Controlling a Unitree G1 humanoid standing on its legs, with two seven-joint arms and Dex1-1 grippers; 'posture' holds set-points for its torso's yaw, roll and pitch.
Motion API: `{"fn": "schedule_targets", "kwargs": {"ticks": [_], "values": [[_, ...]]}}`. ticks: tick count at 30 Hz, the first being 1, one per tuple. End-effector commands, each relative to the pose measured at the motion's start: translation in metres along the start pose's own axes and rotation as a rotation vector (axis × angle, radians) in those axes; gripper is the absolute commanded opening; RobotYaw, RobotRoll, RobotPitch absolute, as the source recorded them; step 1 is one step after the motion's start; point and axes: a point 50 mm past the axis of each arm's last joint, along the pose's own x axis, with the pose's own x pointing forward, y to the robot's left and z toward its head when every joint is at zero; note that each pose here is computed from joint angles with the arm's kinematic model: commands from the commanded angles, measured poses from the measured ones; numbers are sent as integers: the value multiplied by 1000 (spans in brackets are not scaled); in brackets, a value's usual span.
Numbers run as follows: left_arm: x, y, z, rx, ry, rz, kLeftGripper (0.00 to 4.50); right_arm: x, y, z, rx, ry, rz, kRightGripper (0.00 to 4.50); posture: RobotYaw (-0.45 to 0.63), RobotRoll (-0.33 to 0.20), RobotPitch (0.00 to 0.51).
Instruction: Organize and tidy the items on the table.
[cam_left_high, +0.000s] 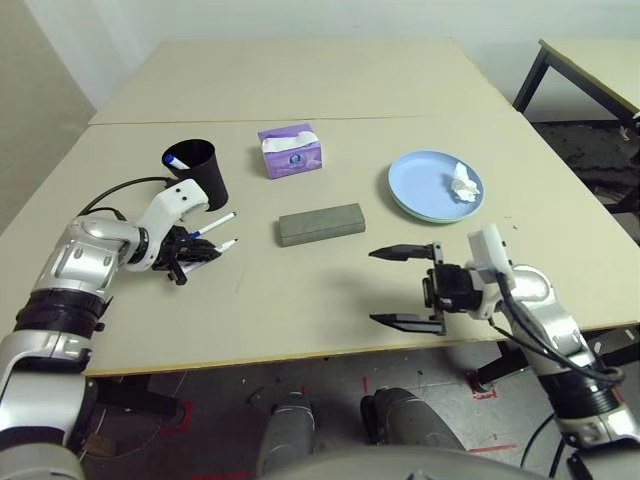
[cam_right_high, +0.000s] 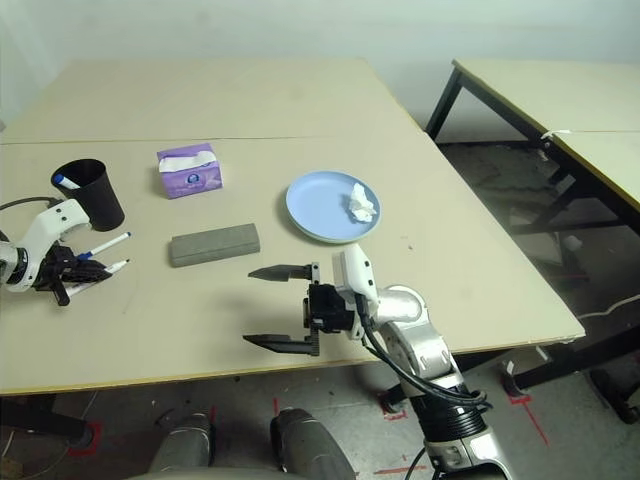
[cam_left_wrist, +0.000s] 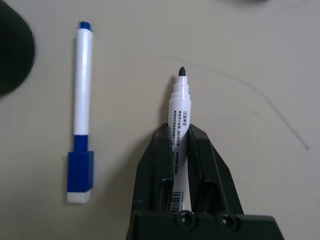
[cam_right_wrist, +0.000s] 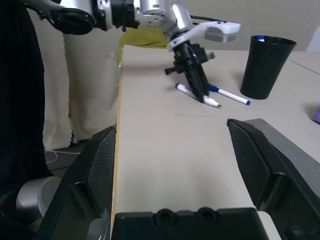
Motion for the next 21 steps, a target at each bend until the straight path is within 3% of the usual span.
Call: {"fn": "schedule_targets", "kwargs": {"ticks": [1,4,11,21], "values": [[-10,-14,11,104,-94,-145,273,1,-1,-5,11,5,-3,4500,-88,0,79],[-21,-17,21,157,-184,-165,273,-3,-4,-8,28,15,-31,4500,-77,0,83],[-42,-17,39,148,-551,-89,273,-13,-15,-11,103,43,-184,4500,-60,0,90],[-80,0,47,44,-978,298,273,-16,-27,-12,246,27,-463,4500,-24,0,85]]}}
